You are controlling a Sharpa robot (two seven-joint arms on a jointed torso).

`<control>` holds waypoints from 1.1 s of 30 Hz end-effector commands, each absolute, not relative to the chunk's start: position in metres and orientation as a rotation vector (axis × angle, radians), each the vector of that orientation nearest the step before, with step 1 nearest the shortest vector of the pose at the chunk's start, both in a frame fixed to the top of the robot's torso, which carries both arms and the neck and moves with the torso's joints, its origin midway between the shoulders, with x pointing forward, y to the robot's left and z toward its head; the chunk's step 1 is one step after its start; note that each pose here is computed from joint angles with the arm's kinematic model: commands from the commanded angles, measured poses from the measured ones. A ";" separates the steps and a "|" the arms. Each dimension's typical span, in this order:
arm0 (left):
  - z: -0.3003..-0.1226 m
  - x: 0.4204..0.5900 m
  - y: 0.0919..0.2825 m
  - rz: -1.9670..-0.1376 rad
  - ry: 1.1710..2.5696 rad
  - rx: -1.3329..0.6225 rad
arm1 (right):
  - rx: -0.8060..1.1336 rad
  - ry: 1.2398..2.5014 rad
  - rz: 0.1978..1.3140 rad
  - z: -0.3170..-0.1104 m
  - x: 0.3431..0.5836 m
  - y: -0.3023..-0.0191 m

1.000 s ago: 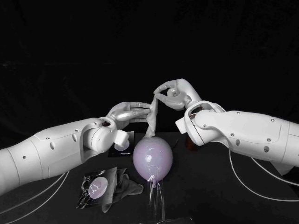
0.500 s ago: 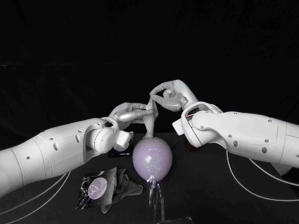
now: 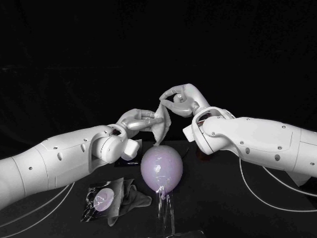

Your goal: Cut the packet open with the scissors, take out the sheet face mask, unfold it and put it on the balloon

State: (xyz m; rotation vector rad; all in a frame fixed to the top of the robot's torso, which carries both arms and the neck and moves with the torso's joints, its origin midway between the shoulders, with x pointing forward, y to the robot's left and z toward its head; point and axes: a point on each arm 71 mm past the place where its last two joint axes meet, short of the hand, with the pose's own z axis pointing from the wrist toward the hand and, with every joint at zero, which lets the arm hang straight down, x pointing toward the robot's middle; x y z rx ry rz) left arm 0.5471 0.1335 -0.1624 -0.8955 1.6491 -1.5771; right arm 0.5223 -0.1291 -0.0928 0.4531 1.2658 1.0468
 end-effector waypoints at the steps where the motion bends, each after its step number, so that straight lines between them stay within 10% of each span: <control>1: -0.158 0.547 0.132 -1.608 1.612 -0.875 | 0.429 1.264 1.045 -0.092 0.524 -0.129; 33: -0.154 0.541 0.134 -1.752 1.590 -0.902 | 0.472 1.407 0.870 -0.105 0.547 -0.148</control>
